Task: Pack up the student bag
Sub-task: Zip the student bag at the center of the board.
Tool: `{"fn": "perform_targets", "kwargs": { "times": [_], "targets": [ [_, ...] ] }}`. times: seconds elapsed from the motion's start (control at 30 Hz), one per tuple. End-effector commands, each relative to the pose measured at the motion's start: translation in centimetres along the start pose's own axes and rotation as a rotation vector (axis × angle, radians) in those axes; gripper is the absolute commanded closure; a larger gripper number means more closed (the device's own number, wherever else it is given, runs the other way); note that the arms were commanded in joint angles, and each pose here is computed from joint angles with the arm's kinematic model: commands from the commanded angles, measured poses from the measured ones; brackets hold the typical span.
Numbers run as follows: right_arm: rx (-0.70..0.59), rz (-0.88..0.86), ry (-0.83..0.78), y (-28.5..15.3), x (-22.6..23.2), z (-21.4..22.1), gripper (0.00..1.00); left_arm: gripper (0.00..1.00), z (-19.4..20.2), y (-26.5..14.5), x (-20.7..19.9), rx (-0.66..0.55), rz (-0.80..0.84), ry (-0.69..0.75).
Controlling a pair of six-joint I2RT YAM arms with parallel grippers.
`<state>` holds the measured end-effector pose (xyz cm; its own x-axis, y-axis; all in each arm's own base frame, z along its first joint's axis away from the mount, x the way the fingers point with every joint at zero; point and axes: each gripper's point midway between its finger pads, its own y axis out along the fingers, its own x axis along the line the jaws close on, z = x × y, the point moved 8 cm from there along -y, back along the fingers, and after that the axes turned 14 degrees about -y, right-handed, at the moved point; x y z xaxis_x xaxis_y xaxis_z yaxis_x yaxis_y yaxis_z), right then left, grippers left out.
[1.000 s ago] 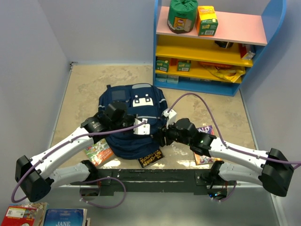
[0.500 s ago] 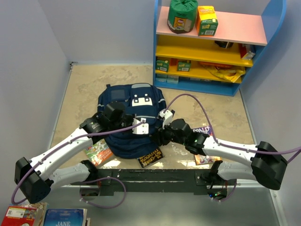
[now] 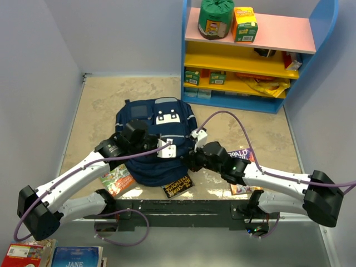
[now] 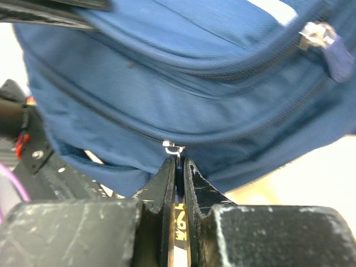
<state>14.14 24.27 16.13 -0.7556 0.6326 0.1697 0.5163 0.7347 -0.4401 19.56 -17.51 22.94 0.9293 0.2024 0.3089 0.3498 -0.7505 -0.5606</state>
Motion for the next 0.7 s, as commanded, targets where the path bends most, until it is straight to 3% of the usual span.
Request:
{"fn": "perform_targets", "kwargs": {
  "times": [0.0, 0.23, 0.37, 0.67],
  "targets": [
    [0.133, 0.232, 0.034, -0.2, -2.1, 1.5, 1.00, 1.00, -2.0, -1.0, 1.6, -0.103, -0.098, 0.033],
    [0.201, 0.388, 0.081, 1.0, -3.4, 1.8, 1.00, 1.00, -1.8, -1.6, 0.9, -0.083, -0.042, 0.089],
    [0.203, 0.461, 0.126, 1.1, -6.7, 0.7, 1.00, 1.00, -1.9, -2.2, -0.3, -0.086, 0.064, 0.127],
    [0.208, 0.392, 0.072, 4.4, -9.8, -2.2, 1.00, 1.00, -2.3, -3.2, -2.3, -0.112, 0.256, 0.212]
  ]
}}
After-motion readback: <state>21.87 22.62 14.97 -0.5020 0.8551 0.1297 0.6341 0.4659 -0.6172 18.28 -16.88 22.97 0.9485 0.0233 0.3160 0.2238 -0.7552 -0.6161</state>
